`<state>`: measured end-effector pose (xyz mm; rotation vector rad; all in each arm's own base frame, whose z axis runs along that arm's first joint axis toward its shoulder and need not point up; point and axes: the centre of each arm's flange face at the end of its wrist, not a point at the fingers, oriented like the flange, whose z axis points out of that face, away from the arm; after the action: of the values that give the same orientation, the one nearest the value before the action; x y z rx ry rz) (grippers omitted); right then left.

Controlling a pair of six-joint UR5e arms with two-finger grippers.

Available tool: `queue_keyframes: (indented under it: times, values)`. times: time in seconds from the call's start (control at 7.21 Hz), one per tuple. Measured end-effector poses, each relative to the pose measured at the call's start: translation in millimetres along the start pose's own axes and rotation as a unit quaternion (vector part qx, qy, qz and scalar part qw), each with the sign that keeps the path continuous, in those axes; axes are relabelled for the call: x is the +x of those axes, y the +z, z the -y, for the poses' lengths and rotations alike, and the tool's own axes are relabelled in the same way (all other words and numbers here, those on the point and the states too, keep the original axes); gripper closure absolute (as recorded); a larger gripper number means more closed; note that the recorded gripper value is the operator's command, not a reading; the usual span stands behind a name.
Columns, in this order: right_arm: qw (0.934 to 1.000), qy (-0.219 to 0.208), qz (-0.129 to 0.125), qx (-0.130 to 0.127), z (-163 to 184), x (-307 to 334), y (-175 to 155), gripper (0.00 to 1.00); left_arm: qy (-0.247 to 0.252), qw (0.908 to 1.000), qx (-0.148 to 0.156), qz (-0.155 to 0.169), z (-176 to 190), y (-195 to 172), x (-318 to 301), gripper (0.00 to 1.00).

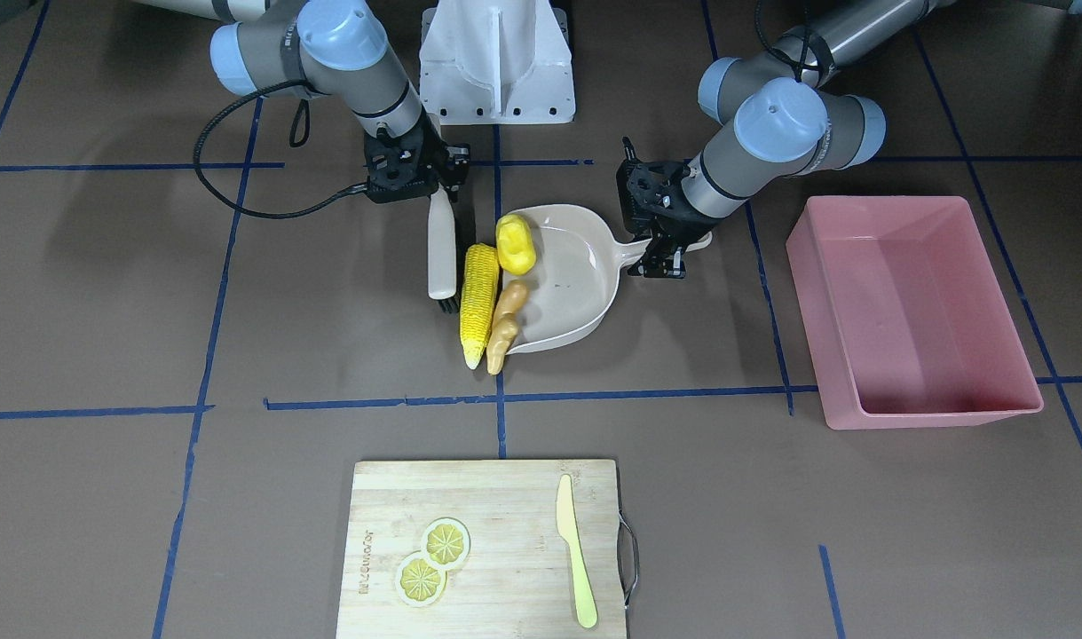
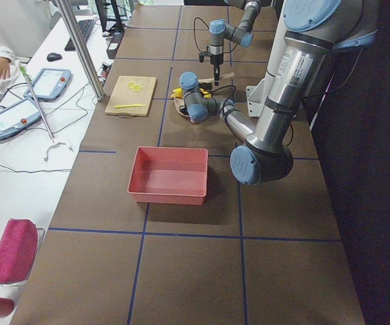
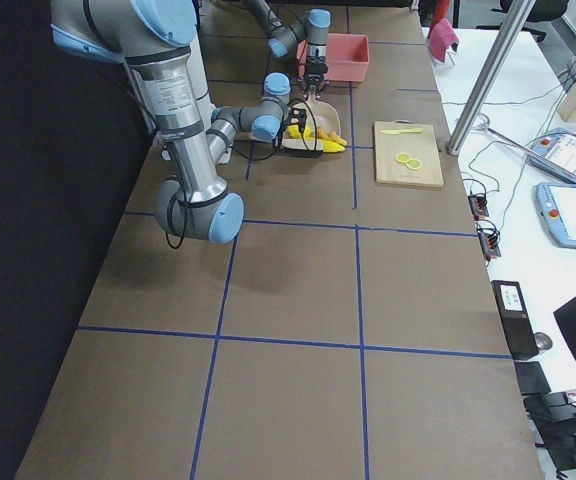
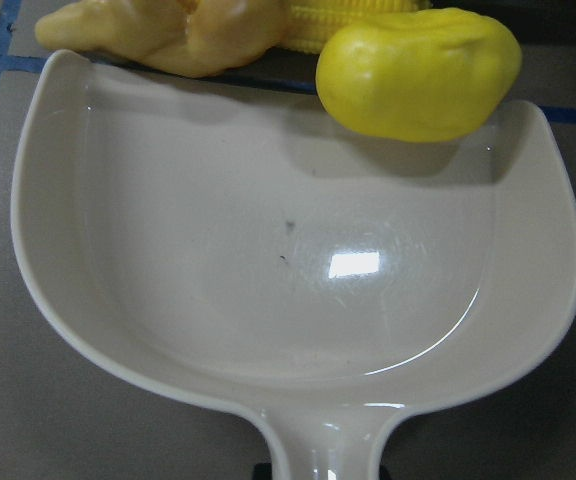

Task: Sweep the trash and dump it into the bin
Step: 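Sweep the corn, pepper and ginger into the dustpan with the right gripper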

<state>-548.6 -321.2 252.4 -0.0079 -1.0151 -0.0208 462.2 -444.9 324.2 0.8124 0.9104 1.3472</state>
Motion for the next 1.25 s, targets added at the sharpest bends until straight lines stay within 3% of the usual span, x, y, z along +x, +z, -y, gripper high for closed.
queue_keyframes:
  times: [1.25]
  values:
    - [0.9985,-0.045,0.007,0.031,-15.6,-61.8,21.6,1.0,0.0,1.0,0.0,0.0,0.0,0.0,0.0,1.0]
